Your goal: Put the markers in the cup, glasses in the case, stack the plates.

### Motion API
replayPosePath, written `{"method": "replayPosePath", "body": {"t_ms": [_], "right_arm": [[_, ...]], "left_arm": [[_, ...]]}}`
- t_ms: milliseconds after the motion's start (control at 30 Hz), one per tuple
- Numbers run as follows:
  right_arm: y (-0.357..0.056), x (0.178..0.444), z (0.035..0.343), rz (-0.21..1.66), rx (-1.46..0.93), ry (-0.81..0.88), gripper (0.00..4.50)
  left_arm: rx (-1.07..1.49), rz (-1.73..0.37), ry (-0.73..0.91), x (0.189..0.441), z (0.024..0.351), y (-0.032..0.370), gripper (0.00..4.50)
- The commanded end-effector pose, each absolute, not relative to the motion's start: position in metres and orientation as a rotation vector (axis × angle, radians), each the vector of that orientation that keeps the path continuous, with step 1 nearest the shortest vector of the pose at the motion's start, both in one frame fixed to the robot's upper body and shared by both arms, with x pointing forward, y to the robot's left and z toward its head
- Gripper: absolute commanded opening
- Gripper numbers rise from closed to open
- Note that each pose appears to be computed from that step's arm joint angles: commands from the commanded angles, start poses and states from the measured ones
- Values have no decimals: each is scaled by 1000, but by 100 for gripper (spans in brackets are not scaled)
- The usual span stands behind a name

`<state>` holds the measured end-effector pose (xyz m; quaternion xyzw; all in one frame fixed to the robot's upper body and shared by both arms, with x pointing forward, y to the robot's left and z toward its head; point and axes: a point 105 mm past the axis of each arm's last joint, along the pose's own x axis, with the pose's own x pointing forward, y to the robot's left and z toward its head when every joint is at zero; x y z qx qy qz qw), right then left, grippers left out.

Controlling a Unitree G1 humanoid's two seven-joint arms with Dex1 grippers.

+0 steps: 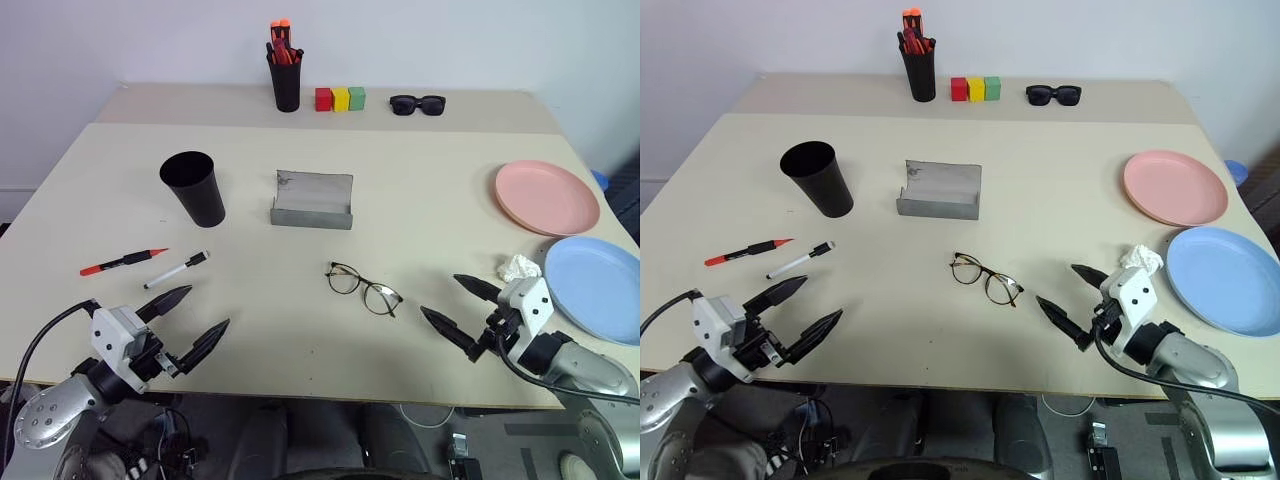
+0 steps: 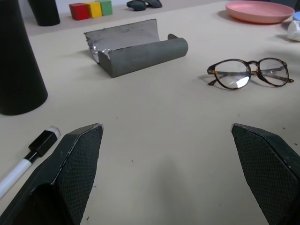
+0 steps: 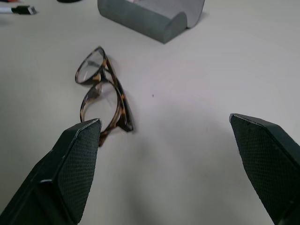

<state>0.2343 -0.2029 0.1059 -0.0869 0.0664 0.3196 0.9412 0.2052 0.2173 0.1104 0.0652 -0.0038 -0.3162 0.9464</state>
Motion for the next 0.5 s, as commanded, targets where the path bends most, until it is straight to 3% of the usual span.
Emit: {"method": "replayPosePath", "body": {"t_ms": [33, 500], "right_arm": [[-197, 235, 119, 667, -197, 80, 449], [-201, 248, 119, 643, -220, 44, 449]], "left_arm": [[147, -655, -40, 205, 122, 215, 450], [139, -651, -74, 224, 120, 206, 450]]}}
